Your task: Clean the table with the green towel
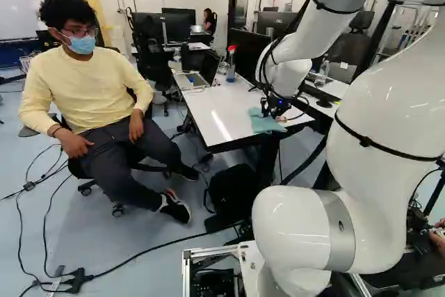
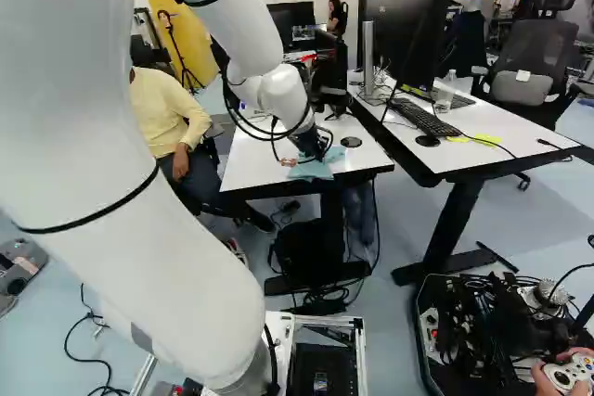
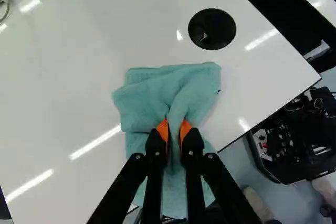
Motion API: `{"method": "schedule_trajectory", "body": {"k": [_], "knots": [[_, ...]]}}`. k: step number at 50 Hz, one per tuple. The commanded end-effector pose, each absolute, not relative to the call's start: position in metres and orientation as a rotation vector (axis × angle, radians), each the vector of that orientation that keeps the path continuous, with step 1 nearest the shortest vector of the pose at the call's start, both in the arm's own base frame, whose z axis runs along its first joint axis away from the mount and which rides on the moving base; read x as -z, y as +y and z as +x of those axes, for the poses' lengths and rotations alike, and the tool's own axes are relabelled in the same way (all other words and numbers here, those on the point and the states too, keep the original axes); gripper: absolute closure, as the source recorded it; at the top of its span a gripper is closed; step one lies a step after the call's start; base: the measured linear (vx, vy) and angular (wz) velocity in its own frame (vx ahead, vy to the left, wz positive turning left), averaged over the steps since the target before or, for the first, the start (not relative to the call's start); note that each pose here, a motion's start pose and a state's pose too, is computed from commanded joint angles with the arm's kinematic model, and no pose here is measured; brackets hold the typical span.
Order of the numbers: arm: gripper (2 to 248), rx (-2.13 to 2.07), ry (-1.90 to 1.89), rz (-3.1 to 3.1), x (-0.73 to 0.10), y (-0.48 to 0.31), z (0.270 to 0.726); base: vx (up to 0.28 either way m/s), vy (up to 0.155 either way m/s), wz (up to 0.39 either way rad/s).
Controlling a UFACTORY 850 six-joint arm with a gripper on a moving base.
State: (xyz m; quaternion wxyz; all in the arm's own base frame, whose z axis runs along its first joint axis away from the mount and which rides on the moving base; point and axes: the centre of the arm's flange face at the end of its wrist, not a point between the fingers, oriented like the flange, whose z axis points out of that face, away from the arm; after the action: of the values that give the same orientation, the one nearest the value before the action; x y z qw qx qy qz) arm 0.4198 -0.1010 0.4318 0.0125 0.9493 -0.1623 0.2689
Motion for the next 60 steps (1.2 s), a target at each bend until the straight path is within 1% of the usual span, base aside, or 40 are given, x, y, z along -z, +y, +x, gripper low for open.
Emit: {"method": "schedule_trajectory", "body": {"k": [16, 31, 60], "knots": [[205, -0.843, -0.414, 2.989, -0.432, -0.074, 0.424, 0.0, 0.0, 0.0], [205, -0.851, -0.339, 3.011, -0.432, -0.055, 0.446, 0.0, 0.0, 0.0], [205, -0.857, -0.325, 3.013, -0.434, -0.051, 0.451, 0.0, 0.0, 0.0]]}}
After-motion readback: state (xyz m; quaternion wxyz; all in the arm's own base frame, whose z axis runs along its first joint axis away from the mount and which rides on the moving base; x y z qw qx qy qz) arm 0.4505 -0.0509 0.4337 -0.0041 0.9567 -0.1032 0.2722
